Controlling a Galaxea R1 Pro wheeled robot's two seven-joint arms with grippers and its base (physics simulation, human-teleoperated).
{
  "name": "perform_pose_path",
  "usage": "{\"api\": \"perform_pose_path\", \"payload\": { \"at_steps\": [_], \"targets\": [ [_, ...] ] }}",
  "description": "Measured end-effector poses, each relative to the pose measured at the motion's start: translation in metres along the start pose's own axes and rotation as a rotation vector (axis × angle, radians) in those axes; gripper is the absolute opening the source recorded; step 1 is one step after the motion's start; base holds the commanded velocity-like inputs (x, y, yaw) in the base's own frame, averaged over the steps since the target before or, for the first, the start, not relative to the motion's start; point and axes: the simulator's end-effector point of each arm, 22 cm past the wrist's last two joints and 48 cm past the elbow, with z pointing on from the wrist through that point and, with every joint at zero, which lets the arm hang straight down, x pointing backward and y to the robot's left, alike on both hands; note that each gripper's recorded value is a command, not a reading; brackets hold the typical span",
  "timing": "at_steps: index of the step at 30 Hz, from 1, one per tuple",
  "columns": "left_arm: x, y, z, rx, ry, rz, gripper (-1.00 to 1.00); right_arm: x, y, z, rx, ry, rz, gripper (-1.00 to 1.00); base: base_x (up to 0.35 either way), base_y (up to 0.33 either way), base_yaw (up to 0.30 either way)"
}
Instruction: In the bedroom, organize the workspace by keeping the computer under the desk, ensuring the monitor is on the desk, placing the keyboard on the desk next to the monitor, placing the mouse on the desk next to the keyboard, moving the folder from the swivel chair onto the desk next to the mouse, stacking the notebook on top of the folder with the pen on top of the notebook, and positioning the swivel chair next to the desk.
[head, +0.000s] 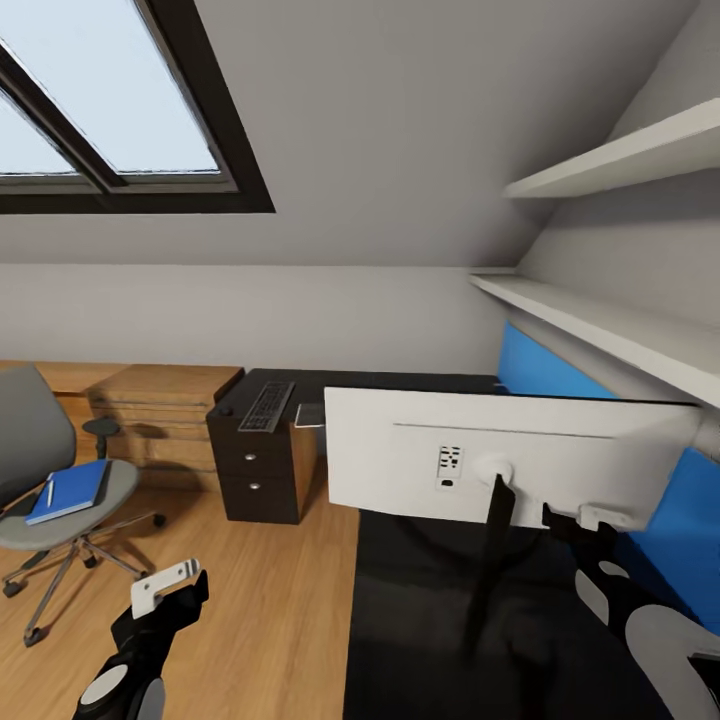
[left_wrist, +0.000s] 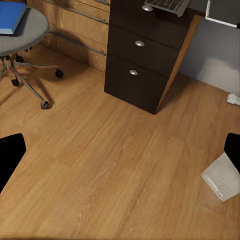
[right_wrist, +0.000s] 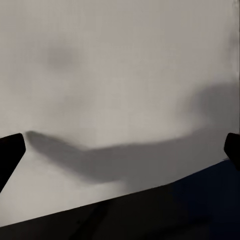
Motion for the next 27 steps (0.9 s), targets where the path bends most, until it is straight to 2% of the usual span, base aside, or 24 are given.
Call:
{"api": "perform_pose_path", "payload": {
  "at_steps": [6,11,19,27],
  "targets": [
    [-0.001,0.009,0.001,-0.019,-0.001,-0.005,1.00,0.000,0.000,0.000,0.000,0.001,0.002,1.00,0.001,-0.176,0.000],
    [-0.002,0.037,0.003,-0.076,-0.002,-0.028,1.00,0.000,0.000,0.000,0.001,0.000,0.000,1.00,0.034,-0.013,0.000],
    [-0.003,0.050,0.003,-0.103,-0.003,-0.040,1.00,-0.001,-0.002,0.000,0.003,0.000,-0.002,1.00,0.238,-0.055,0.000],
    [-0.002,0.053,0.003,-0.111,-0.002,-0.047,1.00,0.000,-0.003,0.000,0.005,0.000,-0.001,1.00,0.049,-0.011,0.000]
  ]
}}
